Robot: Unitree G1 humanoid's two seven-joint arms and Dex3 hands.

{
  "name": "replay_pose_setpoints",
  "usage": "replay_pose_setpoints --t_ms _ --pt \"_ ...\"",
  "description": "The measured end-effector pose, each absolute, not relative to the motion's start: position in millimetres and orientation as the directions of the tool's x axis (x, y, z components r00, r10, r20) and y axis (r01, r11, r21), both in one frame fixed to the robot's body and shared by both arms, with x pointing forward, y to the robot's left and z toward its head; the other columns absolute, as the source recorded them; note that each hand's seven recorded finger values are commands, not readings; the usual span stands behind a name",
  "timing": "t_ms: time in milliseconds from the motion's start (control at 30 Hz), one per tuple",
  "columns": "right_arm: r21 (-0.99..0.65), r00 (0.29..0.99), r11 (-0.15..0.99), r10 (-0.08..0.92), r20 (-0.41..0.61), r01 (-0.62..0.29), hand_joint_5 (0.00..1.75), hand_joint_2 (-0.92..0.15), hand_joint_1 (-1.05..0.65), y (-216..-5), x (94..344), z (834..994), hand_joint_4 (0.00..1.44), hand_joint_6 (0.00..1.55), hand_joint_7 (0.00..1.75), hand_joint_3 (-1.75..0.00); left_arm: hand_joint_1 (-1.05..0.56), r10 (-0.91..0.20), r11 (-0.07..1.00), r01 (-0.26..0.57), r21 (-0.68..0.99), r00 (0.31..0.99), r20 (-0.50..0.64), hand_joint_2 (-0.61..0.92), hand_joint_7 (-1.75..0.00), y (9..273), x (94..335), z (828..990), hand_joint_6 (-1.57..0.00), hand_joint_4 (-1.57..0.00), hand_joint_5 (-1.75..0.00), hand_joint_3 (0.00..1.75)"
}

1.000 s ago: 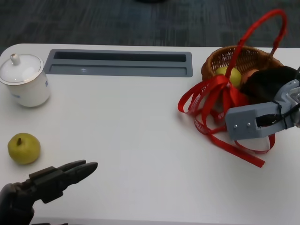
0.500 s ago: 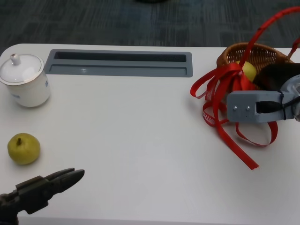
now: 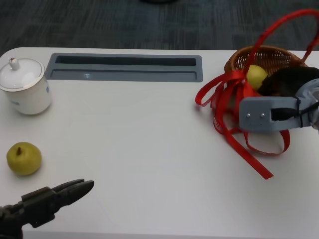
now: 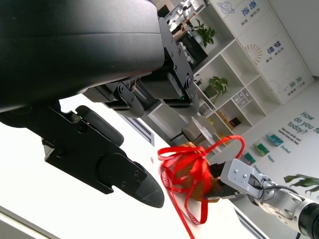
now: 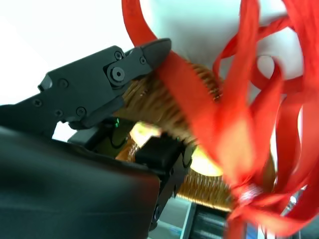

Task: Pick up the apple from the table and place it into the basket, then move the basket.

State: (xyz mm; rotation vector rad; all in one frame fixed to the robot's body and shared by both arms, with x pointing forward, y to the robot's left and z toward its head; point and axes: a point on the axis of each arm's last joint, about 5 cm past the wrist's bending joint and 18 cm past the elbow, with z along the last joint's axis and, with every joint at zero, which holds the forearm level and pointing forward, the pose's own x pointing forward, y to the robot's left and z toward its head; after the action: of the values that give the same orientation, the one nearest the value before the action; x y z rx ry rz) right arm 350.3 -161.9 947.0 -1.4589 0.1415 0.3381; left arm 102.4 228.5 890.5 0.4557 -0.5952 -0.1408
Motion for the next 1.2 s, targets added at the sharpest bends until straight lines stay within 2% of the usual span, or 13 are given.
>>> replay_pose_setpoints --t_ms 133,367,567,800,1033,1200 --pt "-0.938 0.938 0.094 0.139 -0.319 -0.333 0.00 -0.76 -0.92 -162 350 947.5 0.33 0.26 0.00 0.00 -0.50 -0.269 0.893 0.009 0.451 0.813 0.516 0.65 0.00 226 106 891.1 -0.71 -0.72 0.00 0.00" --pt "-0.935 0.937 0.125 0.158 -0.312 -0.333 0.00 -0.78 -1.04 -165 351 949.5 0.19 0.09 0.00 -0.01 -0.52 -0.276 0.896 0.016 0.443 0.802 0.530 0.66 0.00 224 113 891.4 -0.71 -0.72 0.00 0.00" --pt "-0.934 0.940 0.186 0.216 -0.263 -0.304 0.01 -0.80 -1.04 -167 351 953.3 0.19 0.07 0.00 -0.01 -0.53 -0.306 0.894 0.038 0.446 0.780 0.546 0.68 0.00 221 123 893.6 -0.69 -0.70 0.00 0.01" --pt "-0.924 0.948 0.290 0.269 -0.173 -0.251 0.02 -0.79 -0.97 -182 350 960.7 0.25 0.13 0.02 0.00 -0.54 -0.333 0.879 0.046 0.474 0.770 0.544 0.70 0.00 224 133 896.0 -0.68 -0.68 0.00 0.01" --pt "-0.884 0.955 0.405 0.269 -0.127 -0.232 0.03 -0.79 -0.94 -199 344 956.9 0.32 0.22 0.03 0.00 -0.53 -0.363 0.867 0.062 0.495 0.758 0.541 0.69 0.00 225 142 899.8 -0.69 -0.69 -0.01 0.00" --pt "-0.873 0.959 0.437 0.265 -0.105 -0.216 0.03 -0.81 -0.90 -212 338 952.1 0.37 0.28 0.04 -0.01 -0.56 -0.375 0.864 0.069 0.498 0.748 0.547 0.70 0.00 224 149 901.9 -0.69 -0.70 -0.01 0.00"
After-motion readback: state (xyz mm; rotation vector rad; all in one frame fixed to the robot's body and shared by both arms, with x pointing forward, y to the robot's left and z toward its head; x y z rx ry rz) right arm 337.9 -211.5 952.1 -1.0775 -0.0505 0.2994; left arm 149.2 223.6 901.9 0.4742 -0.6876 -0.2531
